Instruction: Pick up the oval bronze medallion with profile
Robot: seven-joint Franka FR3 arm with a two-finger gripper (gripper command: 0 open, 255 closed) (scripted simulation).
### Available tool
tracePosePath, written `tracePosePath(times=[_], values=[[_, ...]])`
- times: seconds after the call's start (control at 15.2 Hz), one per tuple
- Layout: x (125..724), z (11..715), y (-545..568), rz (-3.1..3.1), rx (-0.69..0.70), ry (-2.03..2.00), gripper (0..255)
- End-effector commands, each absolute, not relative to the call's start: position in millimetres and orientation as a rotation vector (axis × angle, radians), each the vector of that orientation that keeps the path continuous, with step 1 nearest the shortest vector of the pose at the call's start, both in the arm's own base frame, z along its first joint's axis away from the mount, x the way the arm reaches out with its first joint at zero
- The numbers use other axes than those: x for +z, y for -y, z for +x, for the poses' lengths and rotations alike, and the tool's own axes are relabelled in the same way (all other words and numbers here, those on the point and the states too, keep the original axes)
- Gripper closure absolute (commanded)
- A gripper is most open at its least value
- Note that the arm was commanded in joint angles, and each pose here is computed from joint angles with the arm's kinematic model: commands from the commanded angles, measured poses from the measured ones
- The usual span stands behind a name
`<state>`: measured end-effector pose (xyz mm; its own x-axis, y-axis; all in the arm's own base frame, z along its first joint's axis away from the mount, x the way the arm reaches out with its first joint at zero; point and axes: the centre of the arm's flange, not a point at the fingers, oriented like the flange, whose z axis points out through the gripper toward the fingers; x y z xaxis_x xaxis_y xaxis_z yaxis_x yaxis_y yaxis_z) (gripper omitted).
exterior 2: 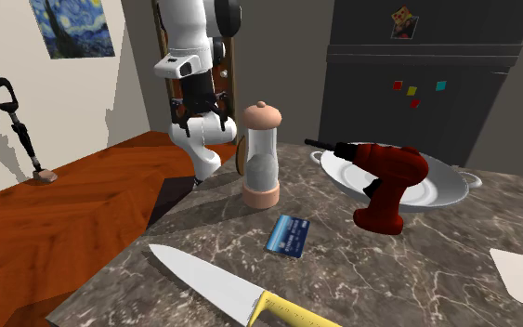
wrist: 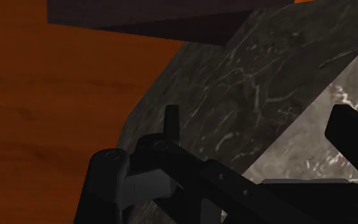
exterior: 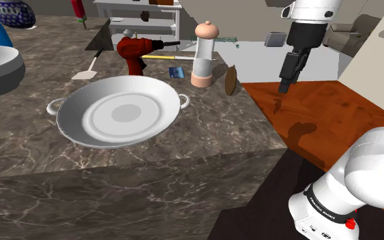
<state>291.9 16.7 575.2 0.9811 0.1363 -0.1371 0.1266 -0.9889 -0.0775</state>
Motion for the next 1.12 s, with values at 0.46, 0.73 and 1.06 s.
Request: tracePosePath(times=[0.46, 0.73, 1.06], values=[[601, 370, -73, -3.005, 0.454, -0.440, 0], [608, 424, -90, -2.907, 0.580, -0.800, 0], [593, 444, -93, -2.862, 0.622, -0.924, 0]])
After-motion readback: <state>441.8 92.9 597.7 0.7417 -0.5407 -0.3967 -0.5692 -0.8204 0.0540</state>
